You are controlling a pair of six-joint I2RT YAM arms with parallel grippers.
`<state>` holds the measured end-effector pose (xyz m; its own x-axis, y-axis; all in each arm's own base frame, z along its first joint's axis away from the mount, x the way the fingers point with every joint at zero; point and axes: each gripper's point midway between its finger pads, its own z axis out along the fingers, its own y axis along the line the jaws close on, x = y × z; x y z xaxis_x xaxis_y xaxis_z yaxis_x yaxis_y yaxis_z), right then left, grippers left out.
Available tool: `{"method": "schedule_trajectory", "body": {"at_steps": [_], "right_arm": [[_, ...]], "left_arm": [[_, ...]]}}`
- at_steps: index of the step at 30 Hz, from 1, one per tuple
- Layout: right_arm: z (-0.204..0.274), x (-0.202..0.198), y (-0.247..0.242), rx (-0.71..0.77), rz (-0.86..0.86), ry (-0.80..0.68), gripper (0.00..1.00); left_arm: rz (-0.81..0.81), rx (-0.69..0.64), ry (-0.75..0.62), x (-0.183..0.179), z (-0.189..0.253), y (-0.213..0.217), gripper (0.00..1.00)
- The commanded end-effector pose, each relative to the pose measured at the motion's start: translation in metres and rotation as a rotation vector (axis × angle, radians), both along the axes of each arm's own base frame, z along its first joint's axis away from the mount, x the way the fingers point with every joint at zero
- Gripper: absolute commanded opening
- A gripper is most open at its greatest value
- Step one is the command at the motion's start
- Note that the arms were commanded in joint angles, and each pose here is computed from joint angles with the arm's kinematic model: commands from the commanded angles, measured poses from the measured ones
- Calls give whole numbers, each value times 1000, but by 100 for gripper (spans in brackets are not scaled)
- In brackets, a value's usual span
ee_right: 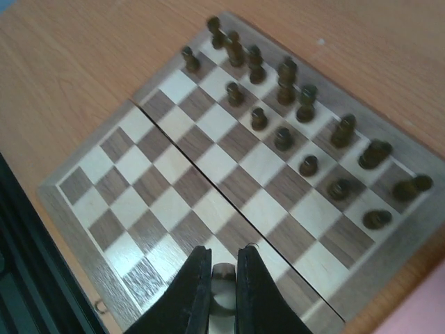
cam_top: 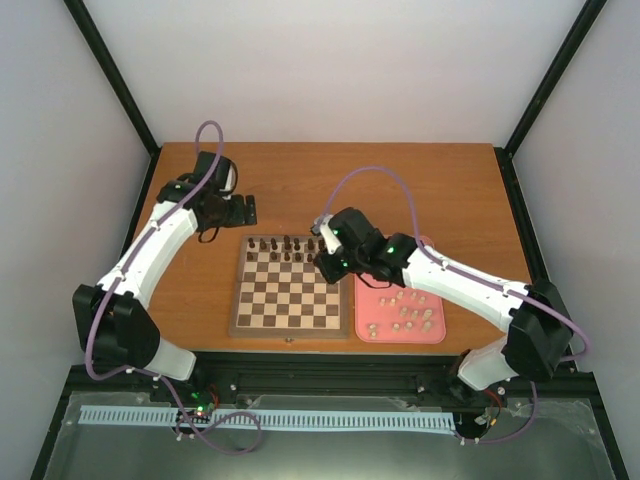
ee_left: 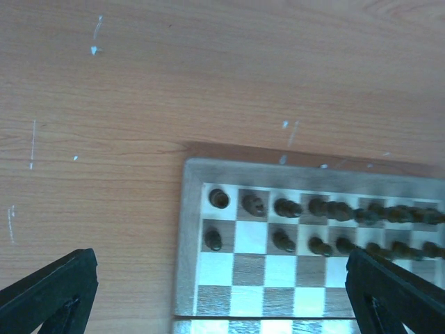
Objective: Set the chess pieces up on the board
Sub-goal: Place the chess piece on the chessboard.
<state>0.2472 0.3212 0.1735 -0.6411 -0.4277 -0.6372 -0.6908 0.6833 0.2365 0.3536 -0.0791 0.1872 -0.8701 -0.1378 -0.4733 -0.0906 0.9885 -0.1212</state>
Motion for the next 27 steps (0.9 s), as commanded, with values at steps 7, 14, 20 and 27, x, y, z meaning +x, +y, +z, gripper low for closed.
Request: {"method": "schedule_trajectory", "body": {"at_steps": [7,14,20,27], "right_arm": [[37,-21,63,119,-37,-298,3],[13,-36,89,153,-33,-397,3],[-17,-46,114,162,-2,-470,3],[-28,-51,146,214,43,-494,3]], "left_arm": [[46,-173,-118,-18,90,-12,100],[60,-207,-217,-22,108,-9,100],[80,-203,-212,-25,95,-6,100],[84,-161,-232,-33,89,3,100]]}}
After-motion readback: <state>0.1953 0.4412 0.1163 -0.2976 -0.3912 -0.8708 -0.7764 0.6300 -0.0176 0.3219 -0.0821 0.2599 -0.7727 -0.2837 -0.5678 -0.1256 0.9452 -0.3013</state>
